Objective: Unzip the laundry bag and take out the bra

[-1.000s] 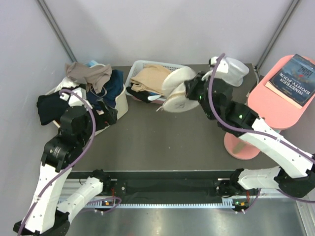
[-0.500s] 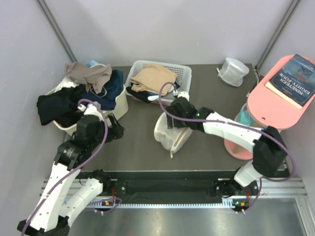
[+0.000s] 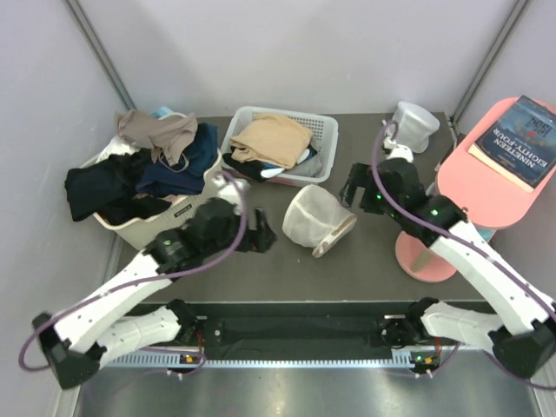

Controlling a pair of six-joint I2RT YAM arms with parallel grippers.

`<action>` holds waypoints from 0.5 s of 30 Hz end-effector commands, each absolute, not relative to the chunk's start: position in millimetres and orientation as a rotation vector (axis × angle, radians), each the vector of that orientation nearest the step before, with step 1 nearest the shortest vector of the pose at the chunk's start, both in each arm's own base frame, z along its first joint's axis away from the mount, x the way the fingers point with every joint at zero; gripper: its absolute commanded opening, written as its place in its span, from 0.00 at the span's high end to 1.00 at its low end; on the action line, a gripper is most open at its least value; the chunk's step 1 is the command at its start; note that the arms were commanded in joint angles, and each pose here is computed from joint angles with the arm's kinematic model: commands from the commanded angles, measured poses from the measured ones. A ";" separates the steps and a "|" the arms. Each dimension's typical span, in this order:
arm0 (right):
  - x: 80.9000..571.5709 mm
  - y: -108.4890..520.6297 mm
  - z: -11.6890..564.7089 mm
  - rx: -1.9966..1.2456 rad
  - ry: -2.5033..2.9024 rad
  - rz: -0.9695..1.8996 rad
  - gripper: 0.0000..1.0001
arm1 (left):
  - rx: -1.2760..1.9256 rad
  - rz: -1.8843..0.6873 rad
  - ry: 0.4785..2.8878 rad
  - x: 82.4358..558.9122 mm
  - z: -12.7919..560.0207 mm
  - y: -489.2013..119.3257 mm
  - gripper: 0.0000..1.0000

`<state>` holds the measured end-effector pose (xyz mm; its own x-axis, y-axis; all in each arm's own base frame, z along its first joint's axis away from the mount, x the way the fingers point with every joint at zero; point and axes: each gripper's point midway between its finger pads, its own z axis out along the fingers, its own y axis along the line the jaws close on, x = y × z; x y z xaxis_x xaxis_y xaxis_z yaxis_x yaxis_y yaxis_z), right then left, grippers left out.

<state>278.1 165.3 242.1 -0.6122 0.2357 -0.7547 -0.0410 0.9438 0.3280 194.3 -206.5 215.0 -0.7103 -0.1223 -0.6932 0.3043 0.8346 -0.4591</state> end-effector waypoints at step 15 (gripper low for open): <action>209.7 121.0 267.6 0.411 2.131 0.558 0.00 | 0.612 -0.807 2.267 196.4 159.4 -385.4 0.07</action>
